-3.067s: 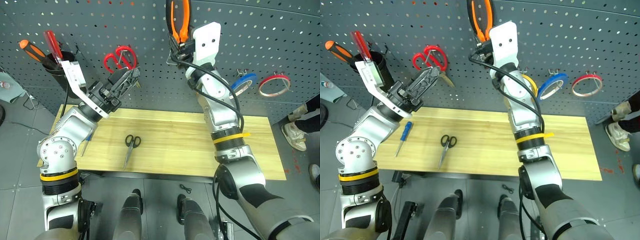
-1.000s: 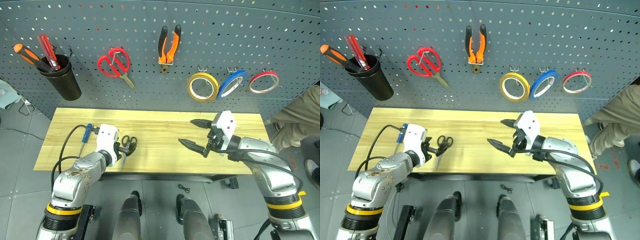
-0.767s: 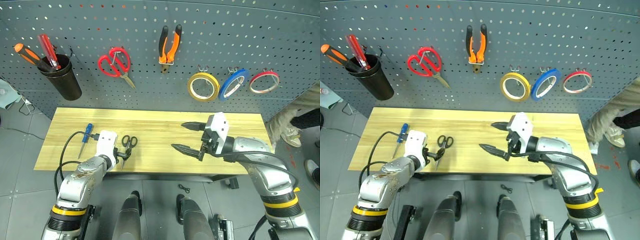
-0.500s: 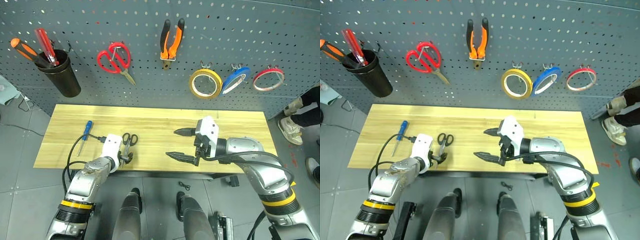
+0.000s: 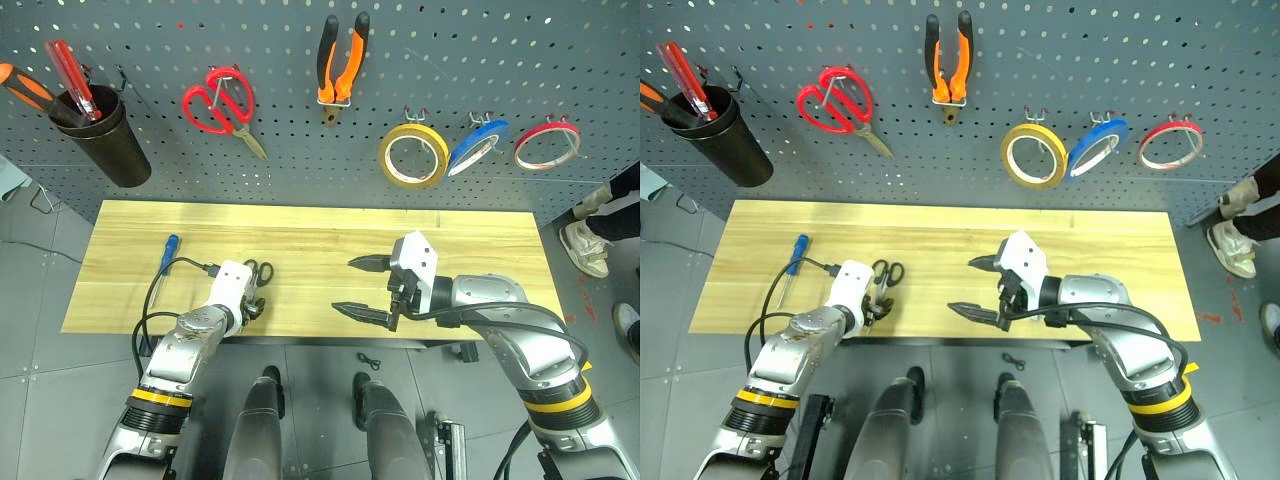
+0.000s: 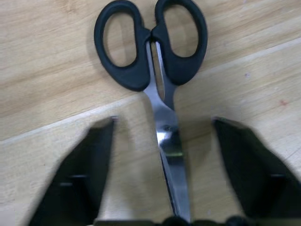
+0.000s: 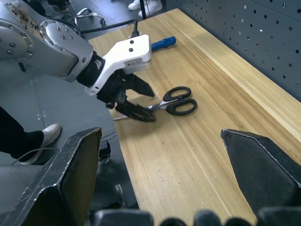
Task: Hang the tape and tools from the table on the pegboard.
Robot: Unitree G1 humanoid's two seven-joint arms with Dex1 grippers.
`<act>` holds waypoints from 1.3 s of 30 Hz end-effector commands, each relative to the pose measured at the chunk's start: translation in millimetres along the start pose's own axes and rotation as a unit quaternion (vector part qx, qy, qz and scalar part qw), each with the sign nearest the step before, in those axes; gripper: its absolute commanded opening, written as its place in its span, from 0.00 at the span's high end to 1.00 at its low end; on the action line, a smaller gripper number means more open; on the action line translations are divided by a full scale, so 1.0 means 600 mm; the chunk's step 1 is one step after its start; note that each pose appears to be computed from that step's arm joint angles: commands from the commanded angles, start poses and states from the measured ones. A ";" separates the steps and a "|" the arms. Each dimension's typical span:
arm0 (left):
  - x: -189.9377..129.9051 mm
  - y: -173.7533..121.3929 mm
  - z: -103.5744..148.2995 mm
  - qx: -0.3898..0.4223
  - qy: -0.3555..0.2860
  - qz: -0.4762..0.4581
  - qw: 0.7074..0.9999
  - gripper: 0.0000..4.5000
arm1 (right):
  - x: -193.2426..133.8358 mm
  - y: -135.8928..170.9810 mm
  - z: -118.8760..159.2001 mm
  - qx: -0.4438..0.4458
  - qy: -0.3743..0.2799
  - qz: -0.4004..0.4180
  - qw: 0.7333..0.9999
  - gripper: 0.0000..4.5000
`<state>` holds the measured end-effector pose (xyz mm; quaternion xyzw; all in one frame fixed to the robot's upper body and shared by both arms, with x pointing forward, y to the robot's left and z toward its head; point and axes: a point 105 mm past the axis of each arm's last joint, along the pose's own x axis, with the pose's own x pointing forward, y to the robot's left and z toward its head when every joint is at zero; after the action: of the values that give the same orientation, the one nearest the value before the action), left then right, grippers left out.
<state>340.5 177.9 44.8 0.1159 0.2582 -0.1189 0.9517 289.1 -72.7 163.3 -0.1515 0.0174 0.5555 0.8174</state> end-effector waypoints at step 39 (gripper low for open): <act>-0.249 0.010 0.322 0.080 -0.475 0.102 0.870 0.98 | -0.078 -0.036 0.337 -0.087 -0.352 -0.069 0.929 0.00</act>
<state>311.5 152.3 275.9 0.1461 -0.2259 -0.0959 0.9583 272.2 -67.8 358.6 -0.0082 -0.2960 0.5149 0.8045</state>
